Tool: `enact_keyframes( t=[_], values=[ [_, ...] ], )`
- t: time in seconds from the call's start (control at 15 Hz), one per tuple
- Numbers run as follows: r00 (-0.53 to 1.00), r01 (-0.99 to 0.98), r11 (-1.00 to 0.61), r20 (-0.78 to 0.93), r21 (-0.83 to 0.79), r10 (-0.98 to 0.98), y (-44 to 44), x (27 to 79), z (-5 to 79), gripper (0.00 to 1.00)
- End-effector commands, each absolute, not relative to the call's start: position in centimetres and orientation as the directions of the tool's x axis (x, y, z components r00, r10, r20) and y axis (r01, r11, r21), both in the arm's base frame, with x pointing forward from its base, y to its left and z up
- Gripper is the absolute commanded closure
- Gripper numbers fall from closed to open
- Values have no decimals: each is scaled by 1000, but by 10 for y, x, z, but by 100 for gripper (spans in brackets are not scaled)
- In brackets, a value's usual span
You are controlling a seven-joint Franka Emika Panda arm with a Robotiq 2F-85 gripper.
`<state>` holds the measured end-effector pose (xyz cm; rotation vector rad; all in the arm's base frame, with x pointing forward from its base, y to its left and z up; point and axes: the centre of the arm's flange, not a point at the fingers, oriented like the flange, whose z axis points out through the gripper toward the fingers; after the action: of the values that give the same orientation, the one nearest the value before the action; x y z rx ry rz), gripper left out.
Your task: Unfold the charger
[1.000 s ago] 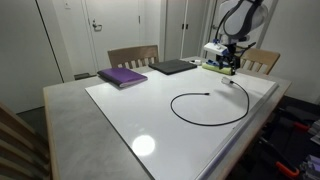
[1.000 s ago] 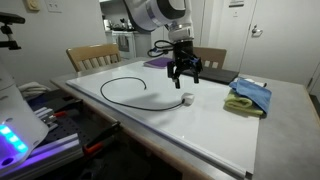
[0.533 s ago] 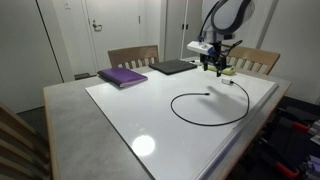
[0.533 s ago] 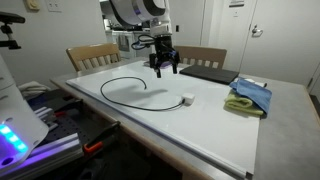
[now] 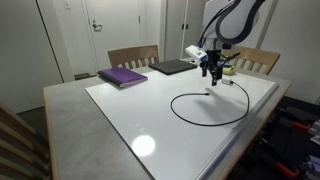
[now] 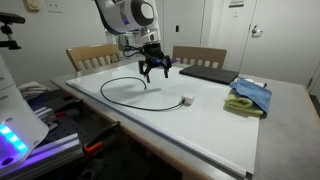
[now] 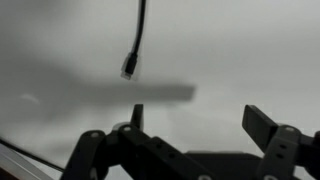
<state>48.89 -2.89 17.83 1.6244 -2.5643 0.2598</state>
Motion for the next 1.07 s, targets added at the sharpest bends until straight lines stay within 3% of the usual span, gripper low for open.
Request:
enact_keyframes(
  t=[0.0,0.47,1.0],
  values=[
    [-456,-889,444,104,-114,-884,-8,468,168,0],
    [-361,-926,352,49,-138,-931,23,460,153,0],
    [-458,-886,453,36,-99,-888,0,452,135,0]
  ],
)
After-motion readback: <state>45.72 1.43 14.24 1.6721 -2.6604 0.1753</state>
